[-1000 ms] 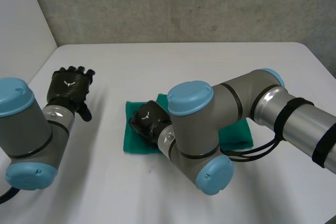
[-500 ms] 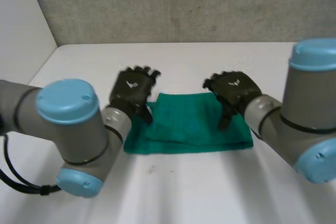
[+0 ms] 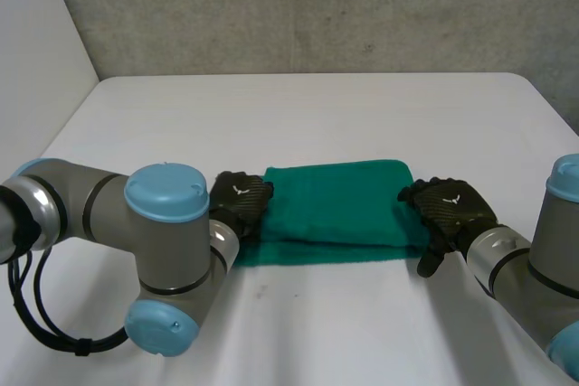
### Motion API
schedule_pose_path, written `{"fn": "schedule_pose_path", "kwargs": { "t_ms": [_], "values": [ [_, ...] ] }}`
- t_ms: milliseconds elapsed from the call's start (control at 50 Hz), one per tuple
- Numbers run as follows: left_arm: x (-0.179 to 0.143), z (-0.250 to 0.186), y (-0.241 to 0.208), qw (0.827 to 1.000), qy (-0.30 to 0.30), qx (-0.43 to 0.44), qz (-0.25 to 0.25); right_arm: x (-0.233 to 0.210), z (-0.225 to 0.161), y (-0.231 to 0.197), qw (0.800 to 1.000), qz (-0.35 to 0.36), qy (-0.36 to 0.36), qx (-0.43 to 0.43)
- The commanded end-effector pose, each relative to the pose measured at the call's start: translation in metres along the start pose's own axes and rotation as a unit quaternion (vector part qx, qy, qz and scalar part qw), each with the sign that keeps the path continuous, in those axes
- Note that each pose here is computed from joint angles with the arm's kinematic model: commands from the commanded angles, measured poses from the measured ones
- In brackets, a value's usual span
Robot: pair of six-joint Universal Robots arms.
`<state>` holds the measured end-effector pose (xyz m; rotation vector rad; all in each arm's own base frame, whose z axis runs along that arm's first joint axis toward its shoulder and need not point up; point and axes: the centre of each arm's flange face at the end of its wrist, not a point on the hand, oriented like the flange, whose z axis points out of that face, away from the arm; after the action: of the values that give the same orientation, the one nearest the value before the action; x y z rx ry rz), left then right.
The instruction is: Fold the towel.
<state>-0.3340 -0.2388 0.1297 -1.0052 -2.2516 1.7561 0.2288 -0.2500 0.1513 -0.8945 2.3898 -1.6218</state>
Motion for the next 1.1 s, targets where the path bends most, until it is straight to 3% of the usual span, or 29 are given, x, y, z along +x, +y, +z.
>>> {"fn": "schedule_pose_path", "kwargs": {
  "t_ms": [20,200,620,760,840,980,1100],
  "values": [
    [-0.015,-0.02,0.001,0.998,-0.055,-0.019,0.002,-0.002,0.0,0.005,1.0,0.009,0.002,0.004],
    [-0.02,-0.043,0.01,0.998,-0.056,-0.04,0.014,-0.003,0.004,0.003,0.999,0.028,0.001,0.02],
    [-0.021,-0.05,0.012,0.997,-0.061,-0.048,0.012,-0.006,0.032,0.026,0.999,0.042,-0.002,0.01],
    [-0.027,-0.06,0.002,0.997,-0.067,-0.034,0.007,-0.001,0.034,0.011,0.998,0.041,0.005,0.037],
    [-0.034,-0.069,-0.004,0.997,-0.076,-0.029,0.003,-0.005,0.037,-0.021,0.996,0.024,0.001,0.085],
    [-0.068,-0.081,-0.014,0.992,-0.122,-0.02,-0.017,-0.073,0.02,-0.095,0.981,-0.034,-0.106,0.158],
    [-0.09,-0.081,-0.014,0.988,-0.153,-0.021,-0.03,-0.146,0.02,-0.089,0.955,-0.065,-0.248,0.146]
  ]
}}
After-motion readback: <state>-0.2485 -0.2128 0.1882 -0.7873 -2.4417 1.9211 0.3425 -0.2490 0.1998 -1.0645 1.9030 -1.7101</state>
